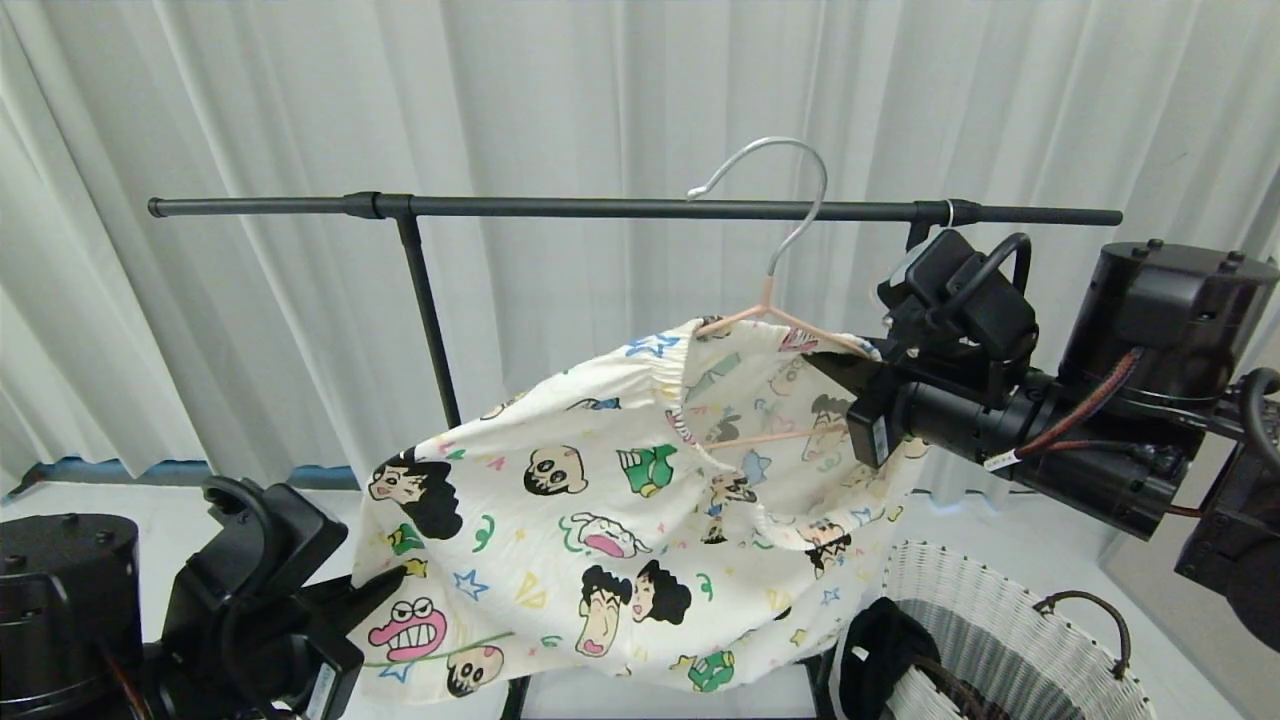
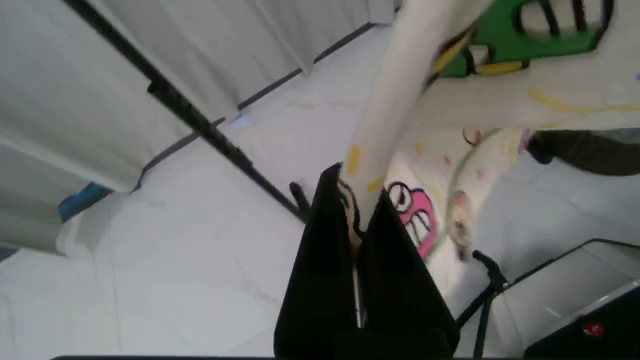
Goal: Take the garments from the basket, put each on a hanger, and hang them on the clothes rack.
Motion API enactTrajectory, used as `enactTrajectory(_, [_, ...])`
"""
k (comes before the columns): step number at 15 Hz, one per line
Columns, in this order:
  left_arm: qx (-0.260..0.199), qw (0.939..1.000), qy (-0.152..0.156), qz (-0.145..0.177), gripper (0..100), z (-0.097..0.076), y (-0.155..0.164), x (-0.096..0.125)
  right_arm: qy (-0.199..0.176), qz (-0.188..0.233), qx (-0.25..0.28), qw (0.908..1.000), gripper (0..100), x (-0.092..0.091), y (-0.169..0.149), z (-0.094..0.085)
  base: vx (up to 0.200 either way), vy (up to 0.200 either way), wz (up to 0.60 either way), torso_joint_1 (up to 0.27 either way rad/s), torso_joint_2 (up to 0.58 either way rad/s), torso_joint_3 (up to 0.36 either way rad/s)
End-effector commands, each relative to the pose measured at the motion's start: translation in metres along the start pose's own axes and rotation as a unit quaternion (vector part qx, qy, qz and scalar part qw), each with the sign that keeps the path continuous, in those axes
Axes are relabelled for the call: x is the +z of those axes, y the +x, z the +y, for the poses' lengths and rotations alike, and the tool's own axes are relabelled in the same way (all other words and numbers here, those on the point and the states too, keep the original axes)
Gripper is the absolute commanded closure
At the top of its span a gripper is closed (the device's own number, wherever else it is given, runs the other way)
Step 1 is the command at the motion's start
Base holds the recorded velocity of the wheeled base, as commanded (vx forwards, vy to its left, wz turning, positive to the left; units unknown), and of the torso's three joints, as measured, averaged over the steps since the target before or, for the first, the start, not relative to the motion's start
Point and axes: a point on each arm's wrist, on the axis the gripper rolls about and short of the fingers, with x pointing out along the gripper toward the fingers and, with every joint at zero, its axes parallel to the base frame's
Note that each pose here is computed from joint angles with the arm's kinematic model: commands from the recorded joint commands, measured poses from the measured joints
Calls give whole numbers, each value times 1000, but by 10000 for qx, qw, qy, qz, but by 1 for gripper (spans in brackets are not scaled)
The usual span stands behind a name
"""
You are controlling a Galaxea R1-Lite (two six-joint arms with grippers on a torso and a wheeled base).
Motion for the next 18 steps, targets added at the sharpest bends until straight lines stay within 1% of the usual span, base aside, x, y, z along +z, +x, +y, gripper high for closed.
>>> enactTrajectory(1, [221, 9994, -158, 230, 100, 7, 0, -9, 102, 7, -77, 9999, 100, 1, 0, -1, 0, 0, 0, 0, 0, 0])
enactTrajectory(5, [238, 9989, -196, 366, 100, 6, -1, -16, 339, 3, -118, 9994, 100, 1, 0, -1, 0, 0, 0, 0, 0, 0])
enactTrajectory(10, [253, 9990, -173, 332, 100, 7, -1, -15, 355, -4, -121, 9993, 100, 2, 0, -1, 0, 0, 0, 0, 0, 0])
enactTrajectory(11, [259, 9990, -179, 317, 0, 7, -2, -15, 354, -9, -130, 9993, 100, 2, -1, -1, 0, 0, 0, 0, 0, 0])
enactTrajectory(13, [293, 9991, -190, 256, 0, 7, -3, -13, 347, 5, -191, 9992, 100, 2, -2, -2, 0, 0, 0, 0, 0, 0])
enactTrajectory(15, [370, 9989, -233, 177, 0, 9, -8, -13, 348, 168, -491, 9980, 100, -1, -4, -3, 0, 0, 0, 0, 0, 0])
enactTrajectory(16, [414, 9984, -361, 106, 0, 9, -10, -12, 338, 323, -695, 9965, 100, -6, -7, -5, 0, 0, 0, 0, 0, 0])
enactTrajectory(18, [525, 9965, -643, -136, 0, 12, -16, -4, 326, 622, -1010, 9924, 100, -16, -11, -6, 0, 0, 0, 0, 0, 0])
